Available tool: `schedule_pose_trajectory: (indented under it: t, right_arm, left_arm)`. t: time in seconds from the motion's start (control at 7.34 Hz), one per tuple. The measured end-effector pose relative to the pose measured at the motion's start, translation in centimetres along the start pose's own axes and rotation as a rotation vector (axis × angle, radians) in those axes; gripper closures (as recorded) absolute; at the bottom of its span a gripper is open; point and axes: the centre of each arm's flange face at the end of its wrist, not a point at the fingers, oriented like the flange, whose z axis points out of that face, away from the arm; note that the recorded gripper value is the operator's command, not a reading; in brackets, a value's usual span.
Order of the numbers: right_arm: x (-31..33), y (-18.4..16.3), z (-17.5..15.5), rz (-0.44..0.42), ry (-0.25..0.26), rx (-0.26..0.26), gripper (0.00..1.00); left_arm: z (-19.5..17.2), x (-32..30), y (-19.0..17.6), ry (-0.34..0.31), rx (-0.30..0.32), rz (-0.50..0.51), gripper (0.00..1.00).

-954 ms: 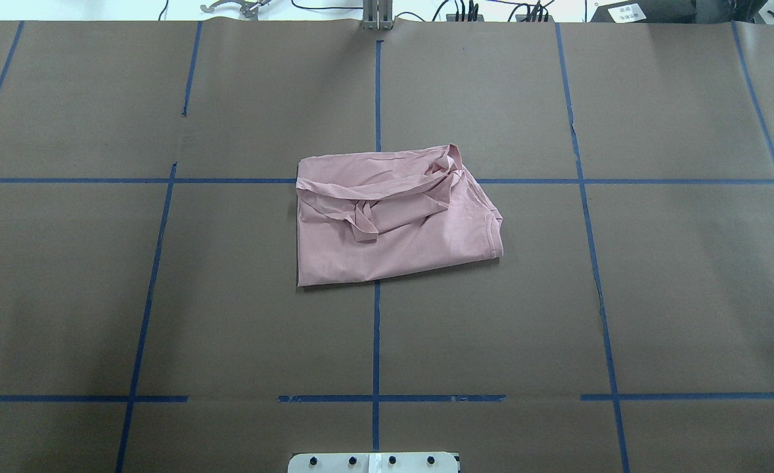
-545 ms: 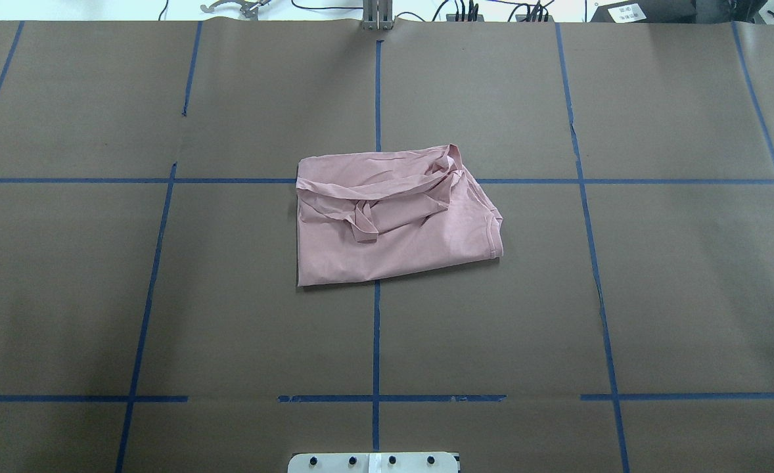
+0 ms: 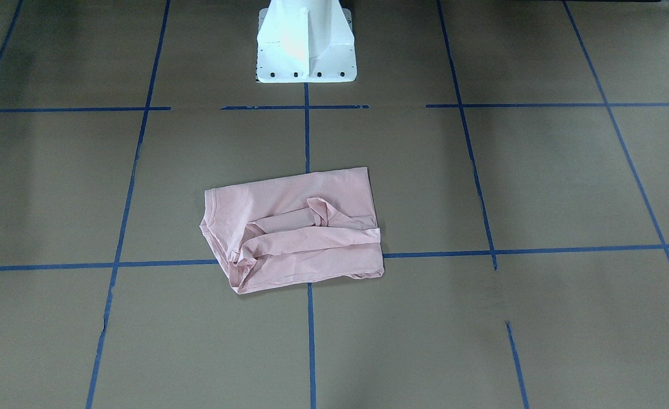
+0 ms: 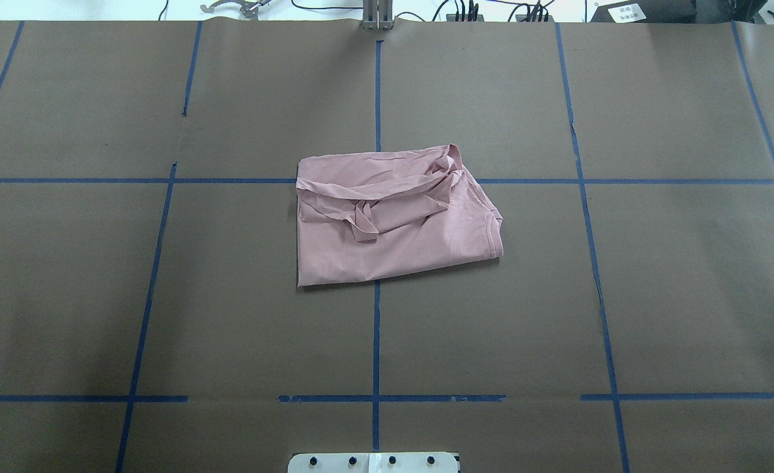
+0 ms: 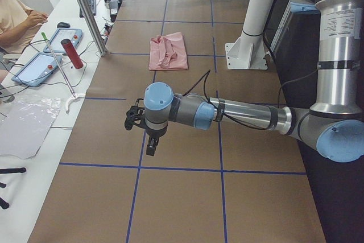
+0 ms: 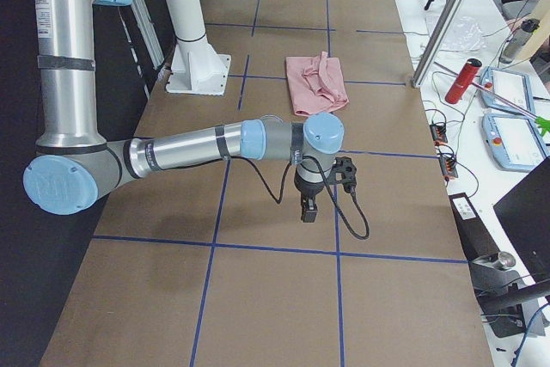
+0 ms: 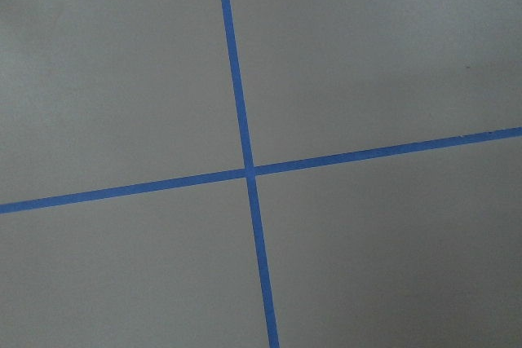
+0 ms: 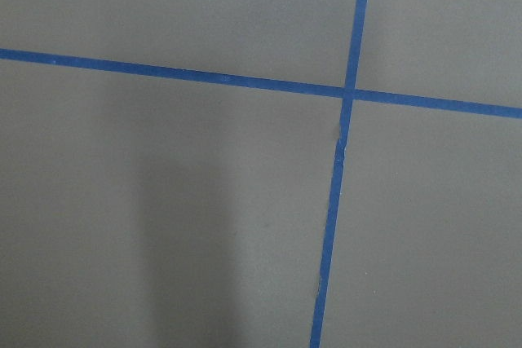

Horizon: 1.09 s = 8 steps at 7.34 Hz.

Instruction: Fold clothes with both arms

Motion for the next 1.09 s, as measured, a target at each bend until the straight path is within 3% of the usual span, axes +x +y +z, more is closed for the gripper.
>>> schedule_pose_trajectory:
  t: [1.09]
  right_arm:
    - [-0.21, -0.11, 0.42, -0.011, 0.0, -0.005, 0.0]
  left_arm:
    - [-0.6, 0.78, -0.18, 0.03, -0.008, -0.007, 0.0]
